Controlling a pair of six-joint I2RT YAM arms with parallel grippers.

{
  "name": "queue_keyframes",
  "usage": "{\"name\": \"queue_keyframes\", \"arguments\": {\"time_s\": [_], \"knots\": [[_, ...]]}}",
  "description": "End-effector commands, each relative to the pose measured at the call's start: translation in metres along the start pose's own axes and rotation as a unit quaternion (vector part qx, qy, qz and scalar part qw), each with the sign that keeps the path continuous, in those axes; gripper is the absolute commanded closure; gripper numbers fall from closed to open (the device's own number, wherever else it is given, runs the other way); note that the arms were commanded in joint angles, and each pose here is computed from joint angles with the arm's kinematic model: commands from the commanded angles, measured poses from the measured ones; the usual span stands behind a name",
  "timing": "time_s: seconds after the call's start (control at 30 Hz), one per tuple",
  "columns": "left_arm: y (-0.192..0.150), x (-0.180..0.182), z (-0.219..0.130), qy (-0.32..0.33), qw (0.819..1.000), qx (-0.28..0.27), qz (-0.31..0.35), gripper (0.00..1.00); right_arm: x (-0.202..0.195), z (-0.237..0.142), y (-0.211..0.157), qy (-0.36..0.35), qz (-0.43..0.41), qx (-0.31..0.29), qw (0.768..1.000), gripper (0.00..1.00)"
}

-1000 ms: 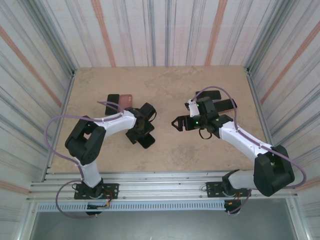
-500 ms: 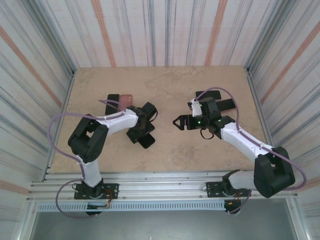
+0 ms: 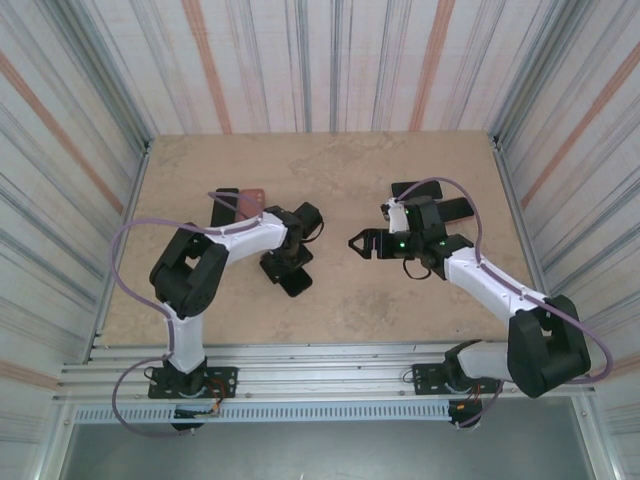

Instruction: Take the phone out of the phone case

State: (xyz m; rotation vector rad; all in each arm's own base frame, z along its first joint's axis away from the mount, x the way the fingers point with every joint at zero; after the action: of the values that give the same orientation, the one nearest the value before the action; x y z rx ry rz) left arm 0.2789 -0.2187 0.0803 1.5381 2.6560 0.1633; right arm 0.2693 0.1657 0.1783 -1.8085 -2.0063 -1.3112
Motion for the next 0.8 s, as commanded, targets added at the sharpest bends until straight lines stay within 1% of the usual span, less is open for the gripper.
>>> {"name": "queue_keyframes", "arguments": {"time_s": [0.0, 0.1, 0.37, 0.53, 0.67, 0.77], "knots": [[-0.009, 0.008, 0.007, 0.036, 0.999, 0.016, 0.021, 0.26, 0.003, -0.004, -0.001, 0.016, 0.010, -0.006, 1.000, 0.00], [0.000, 0.005, -0.010, 0.017, 1.000, 0.003, 0.025, 0.28, 0.004, -0.003, -0.001, 0.031, 0.025, -0.009, 0.999, 0.00], [0.028, -0.003, -0.063, -0.065, 0.997, -0.031, 0.025, 0.32, 0.007, 0.007, -0.008, 0.104, 0.086, -0.009, 0.991, 0.03], [0.038, -0.013, -0.095, -0.113, 0.992, -0.042, 0.033, 0.32, 0.018, 0.016, -0.010, 0.137, 0.087, -0.001, 0.987, 0.06], [0.039, -0.022, -0.115, -0.152, 0.987, -0.043, 0.038, 0.32, 0.033, 0.026, -0.007, 0.169, 0.083, 0.005, 0.982, 0.14], [0.040, -0.029, -0.130, -0.179, 0.982, -0.047, 0.043, 0.32, 0.041, 0.036, -0.005, 0.173, 0.081, 0.016, 0.981, 0.20]]}}
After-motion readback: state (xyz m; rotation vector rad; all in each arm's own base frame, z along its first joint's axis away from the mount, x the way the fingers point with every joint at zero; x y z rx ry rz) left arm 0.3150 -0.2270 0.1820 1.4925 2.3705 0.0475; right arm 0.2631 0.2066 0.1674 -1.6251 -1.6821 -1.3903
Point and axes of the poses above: each hand's point on the last joint's axis, 136 mm out from that joint toward the fingers, its own z axis out along the fingers, its own x axis along the line the jaws close on, y = z × x, the point moved 6 cm from there along -z, back along the fingers, and after that the axes turned 5 degrees about z, right-handed, at the moved point
